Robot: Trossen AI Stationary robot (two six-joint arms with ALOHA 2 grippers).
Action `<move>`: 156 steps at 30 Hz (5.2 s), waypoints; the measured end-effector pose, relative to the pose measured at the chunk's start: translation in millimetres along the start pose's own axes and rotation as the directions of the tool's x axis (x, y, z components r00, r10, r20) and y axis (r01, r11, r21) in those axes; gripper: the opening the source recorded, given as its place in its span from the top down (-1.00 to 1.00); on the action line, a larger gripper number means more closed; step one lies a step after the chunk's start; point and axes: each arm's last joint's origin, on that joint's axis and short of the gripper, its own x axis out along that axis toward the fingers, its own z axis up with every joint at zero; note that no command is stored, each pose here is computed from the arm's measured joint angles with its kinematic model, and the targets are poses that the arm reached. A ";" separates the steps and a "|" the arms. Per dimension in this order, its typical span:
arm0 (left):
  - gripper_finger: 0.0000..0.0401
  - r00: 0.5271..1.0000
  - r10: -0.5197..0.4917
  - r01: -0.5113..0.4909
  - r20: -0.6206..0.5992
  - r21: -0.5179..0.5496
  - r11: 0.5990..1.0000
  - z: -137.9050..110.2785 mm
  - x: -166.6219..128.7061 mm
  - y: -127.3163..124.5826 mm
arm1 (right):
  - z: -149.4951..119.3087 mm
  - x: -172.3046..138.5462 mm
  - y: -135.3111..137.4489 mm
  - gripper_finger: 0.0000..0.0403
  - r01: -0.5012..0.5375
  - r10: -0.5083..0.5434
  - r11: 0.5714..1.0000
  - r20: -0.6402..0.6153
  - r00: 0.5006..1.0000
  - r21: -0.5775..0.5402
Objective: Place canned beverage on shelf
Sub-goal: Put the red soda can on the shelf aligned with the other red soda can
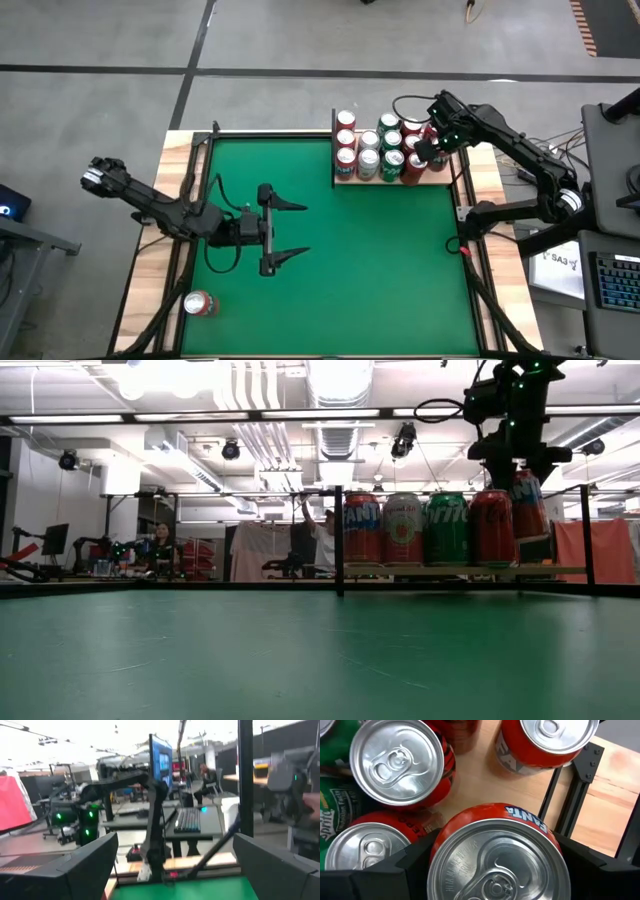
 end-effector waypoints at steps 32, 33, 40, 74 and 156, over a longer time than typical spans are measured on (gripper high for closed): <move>-0.89 0.999 -0.015 0.019 0.048 -0.092 0.996 -31.7 -10.2 -8.4 | 0.7 27.9 3.4 -0.42 -0.011 -0.004 0.982 0.077 0.997 0.187; -0.89 0.999 -0.014 0.019 0.049 -0.097 0.995 -31.6 -10.2 -8.4 | 1.3 28.6 3.7 -0.42 -0.013 -0.002 0.981 0.078 0.997 0.194; -0.89 0.998 -0.013 0.019 0.055 -0.121 0.992 -30.6 -10.6 -7.8 | -7.3 37.7 3.4 -0.42 0.008 -0.006 0.986 -0.009 1.000 0.167; -0.89 0.999 -0.016 0.021 0.052 -0.097 0.995 -31.3 -10.2 -8.9 | -10.7 39.7 -0.3 -0.73 0.086 -0.090 0.969 0.005 0.996 0.231; 0.99 0.977 0.154 -0.110 -0.146 0.273 0.956 -64.7 12.0 130.5 | -5.1 23.2 43.6 0.96 0.338 -0.400 0.874 -0.122 0.909 -0.349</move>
